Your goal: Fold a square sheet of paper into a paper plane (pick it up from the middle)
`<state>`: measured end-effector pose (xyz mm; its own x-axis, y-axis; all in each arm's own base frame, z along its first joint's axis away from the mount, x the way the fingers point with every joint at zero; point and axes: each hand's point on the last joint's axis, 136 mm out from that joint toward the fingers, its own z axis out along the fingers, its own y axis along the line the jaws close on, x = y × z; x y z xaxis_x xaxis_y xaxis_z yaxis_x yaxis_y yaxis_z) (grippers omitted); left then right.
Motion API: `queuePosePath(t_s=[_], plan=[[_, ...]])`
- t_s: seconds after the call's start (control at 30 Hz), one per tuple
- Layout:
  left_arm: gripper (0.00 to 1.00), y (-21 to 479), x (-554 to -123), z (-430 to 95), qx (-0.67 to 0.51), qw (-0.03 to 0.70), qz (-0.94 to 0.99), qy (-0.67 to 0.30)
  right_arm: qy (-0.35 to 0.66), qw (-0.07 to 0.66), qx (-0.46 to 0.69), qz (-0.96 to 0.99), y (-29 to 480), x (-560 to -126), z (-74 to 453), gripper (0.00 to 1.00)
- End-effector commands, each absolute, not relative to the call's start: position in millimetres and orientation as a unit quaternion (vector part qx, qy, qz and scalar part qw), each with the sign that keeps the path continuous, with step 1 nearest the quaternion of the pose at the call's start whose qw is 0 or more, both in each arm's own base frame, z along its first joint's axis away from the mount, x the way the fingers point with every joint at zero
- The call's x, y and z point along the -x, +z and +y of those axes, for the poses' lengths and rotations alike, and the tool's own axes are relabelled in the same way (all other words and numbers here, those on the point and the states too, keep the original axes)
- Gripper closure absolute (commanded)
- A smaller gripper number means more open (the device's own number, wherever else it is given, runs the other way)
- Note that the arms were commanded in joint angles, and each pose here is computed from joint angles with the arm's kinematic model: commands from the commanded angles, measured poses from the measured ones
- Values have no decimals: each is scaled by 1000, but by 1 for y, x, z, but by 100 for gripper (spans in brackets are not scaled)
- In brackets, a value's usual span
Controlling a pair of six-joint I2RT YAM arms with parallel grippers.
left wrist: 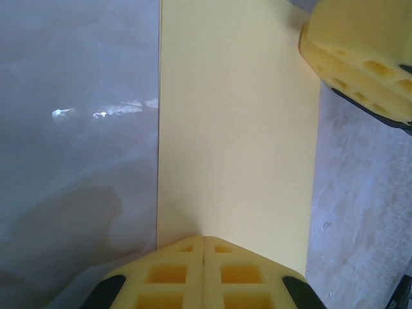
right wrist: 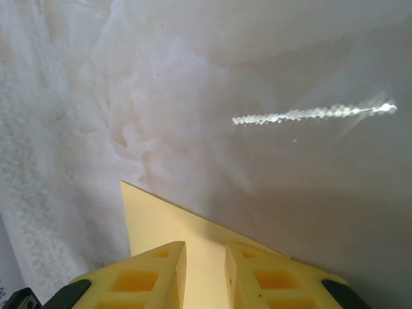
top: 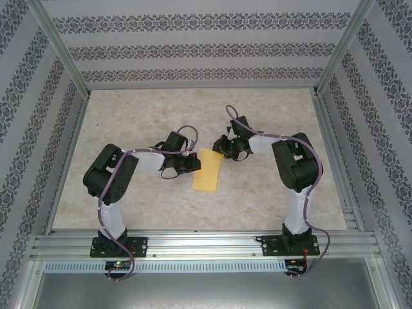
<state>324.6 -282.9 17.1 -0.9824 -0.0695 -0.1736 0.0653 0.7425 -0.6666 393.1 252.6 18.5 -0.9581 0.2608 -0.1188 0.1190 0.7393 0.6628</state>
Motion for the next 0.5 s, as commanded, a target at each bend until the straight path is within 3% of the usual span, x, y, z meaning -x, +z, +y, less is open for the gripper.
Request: queuePosePath(t_s=[0.0, 0.2, 0.47], plan=[[100, -40, -279, -253, 15, 6, 964, -267, 340, 99, -113, 928, 11, -390, 249, 75], [100, -40, -276, -252, 13, 3, 965, -263, 371, 129, -105, 914, 49, -409, 250, 75], [100, -39, -279, -254, 15, 4, 963, -269, 356, 109, -124, 920, 17, -409, 245, 75]])
